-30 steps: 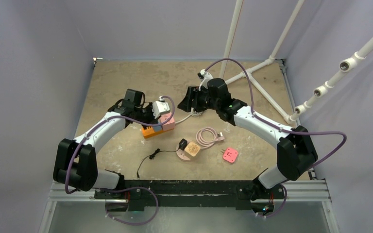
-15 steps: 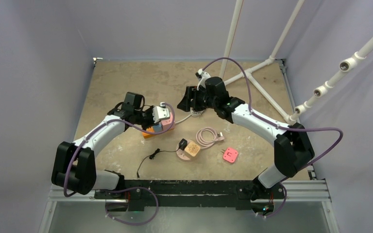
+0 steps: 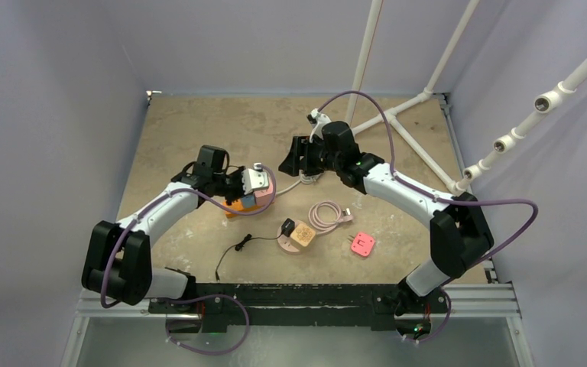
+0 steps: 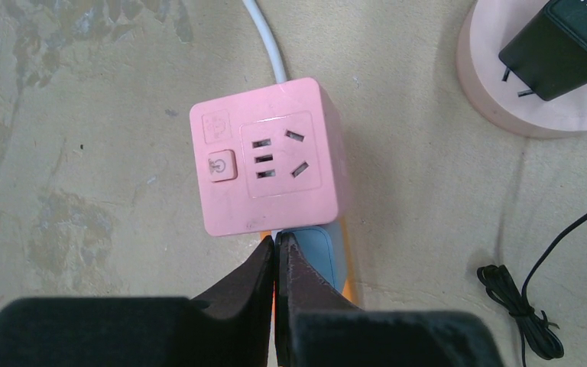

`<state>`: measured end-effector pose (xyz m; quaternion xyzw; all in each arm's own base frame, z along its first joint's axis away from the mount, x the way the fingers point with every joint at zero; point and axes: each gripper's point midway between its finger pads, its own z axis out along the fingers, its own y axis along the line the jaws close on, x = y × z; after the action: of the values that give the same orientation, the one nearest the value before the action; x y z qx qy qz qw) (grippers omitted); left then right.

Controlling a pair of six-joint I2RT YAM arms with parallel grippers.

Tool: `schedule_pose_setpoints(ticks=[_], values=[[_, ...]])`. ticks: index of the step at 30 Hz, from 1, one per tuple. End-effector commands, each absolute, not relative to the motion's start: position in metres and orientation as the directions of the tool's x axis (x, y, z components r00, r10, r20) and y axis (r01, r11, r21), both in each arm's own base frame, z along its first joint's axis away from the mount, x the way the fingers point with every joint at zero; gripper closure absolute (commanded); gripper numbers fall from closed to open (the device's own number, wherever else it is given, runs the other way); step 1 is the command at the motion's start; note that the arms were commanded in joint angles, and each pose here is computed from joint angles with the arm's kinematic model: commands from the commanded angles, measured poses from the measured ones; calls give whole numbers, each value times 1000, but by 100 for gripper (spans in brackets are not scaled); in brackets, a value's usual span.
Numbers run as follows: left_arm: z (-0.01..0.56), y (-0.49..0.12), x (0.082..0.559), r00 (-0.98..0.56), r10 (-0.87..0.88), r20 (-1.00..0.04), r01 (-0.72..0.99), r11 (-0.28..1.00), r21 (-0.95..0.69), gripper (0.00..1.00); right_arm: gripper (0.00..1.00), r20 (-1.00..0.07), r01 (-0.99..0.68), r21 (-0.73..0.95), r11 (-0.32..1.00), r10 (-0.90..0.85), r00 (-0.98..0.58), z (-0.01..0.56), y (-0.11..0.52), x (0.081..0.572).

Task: Insert the plug
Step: Insert the plug into the socket.

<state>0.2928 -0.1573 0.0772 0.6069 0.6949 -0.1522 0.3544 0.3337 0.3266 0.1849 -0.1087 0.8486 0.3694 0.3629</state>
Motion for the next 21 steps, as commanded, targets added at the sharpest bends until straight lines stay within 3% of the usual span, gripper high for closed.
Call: schedule_pose_setpoints(ticks=[1,8,15,18,21], values=[[1,-107,205,-250,871,-422,968,235,-87,98,33,-723,-461,532,710,98,-684,195,326,338],[22,-111,220,-251,851,-461,963,269,-26,91,25,-710,-431,517,740,89,-699,194,315,332],[104,-136,272,-262,761,-593,926,371,67,47,2,-605,-145,450,881,181,-775,172,253,304],[133,-143,279,-254,732,-632,921,383,73,18,1,-535,40,407,913,273,-799,155,217,281],[157,-142,285,-218,721,-658,911,393,129,10,1,-439,191,392,900,365,-821,137,193,246]])
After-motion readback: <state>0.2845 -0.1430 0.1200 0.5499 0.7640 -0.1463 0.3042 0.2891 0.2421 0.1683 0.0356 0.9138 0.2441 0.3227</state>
